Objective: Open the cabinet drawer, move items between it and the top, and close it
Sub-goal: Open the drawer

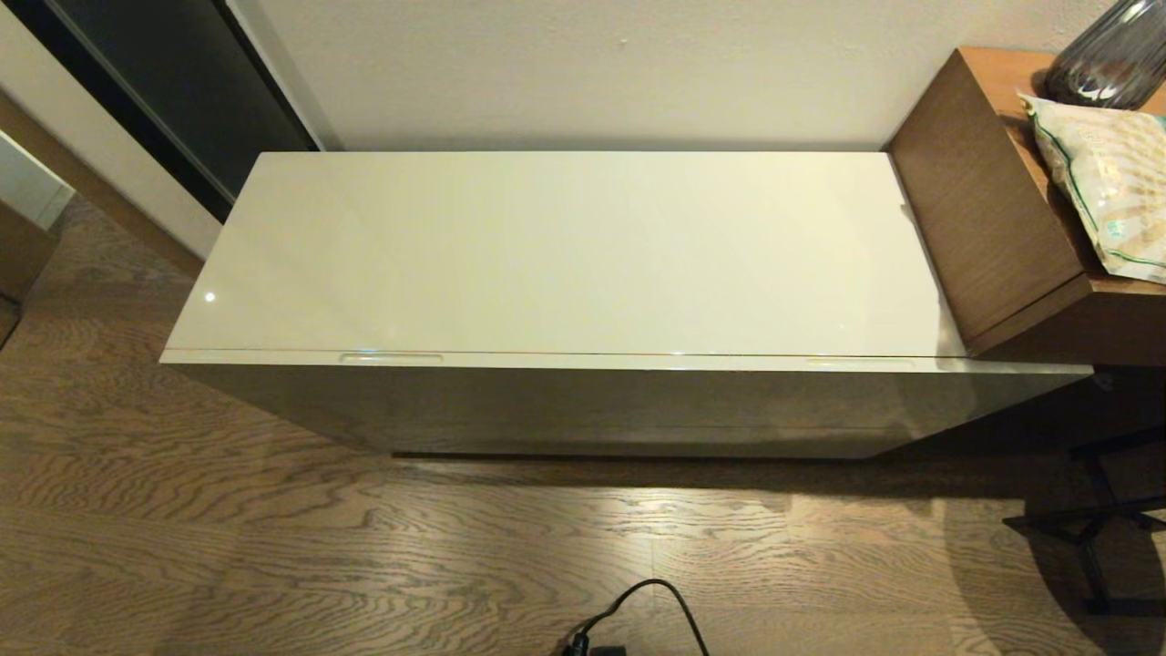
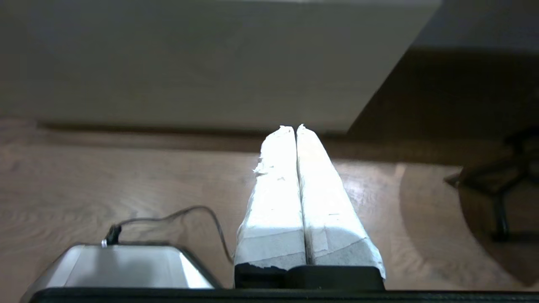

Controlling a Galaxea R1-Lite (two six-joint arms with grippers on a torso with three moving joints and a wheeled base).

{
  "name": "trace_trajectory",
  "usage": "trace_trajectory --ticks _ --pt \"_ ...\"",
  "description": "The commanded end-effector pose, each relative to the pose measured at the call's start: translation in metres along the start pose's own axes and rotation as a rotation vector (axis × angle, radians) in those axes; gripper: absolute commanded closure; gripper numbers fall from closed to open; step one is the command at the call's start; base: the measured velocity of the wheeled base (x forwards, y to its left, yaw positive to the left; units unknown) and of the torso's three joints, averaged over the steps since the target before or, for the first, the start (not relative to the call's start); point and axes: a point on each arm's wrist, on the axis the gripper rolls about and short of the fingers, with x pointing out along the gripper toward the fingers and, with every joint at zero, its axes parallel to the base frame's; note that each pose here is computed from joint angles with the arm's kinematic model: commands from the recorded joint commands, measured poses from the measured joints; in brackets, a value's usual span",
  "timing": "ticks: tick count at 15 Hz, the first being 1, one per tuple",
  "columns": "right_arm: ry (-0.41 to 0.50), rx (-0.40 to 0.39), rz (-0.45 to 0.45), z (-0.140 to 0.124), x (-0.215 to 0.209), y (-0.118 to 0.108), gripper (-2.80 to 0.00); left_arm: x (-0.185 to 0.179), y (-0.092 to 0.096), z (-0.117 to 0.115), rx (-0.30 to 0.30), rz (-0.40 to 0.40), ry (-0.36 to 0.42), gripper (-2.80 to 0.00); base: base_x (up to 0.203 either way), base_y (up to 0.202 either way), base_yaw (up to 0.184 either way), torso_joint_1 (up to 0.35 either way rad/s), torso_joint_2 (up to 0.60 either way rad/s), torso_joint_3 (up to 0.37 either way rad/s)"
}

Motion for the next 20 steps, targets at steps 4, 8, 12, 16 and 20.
trace_trajectory --ticks 4,8,12,16,20 --pt "-0.163 0.065 0.091 0.097 -0.060 -0.002 0.00 0.000 0.000 0.000 -0.001 0.001 0.001 0.00 0.000 0.000 0.000 0.000 0.00 0.000" --pt "-0.046 0.154 0.103 0.165 -0.033 -0.001 0.00 0.000 0.000 0.000 -0.001 0.002 0.001 0.00 0.000 0.000 0.000 0.000 0.00 0.000" --pt "0.175 0.226 0.037 0.191 0.054 -0.005 0.00 0.000 0.000 0.000 -0.001 0.001 -0.001 0.00 0.000 0.000 0.000 0.000 0.00 0.000" --pt "0.090 0.217 0.027 0.160 0.044 -0.004 0.00 0.000 0.000 0.000 -0.001 0.001 0.001 0.00 0.000 0.000 0.000 0.000 0.00 0.000" --pt "0.167 0.180 0.014 0.127 0.048 -0.003 0.00 0.000 0.000 0.000 -0.001 0.002 0.001 0.00 0.000 0.000 0.000 0.000 0.00 0.000"
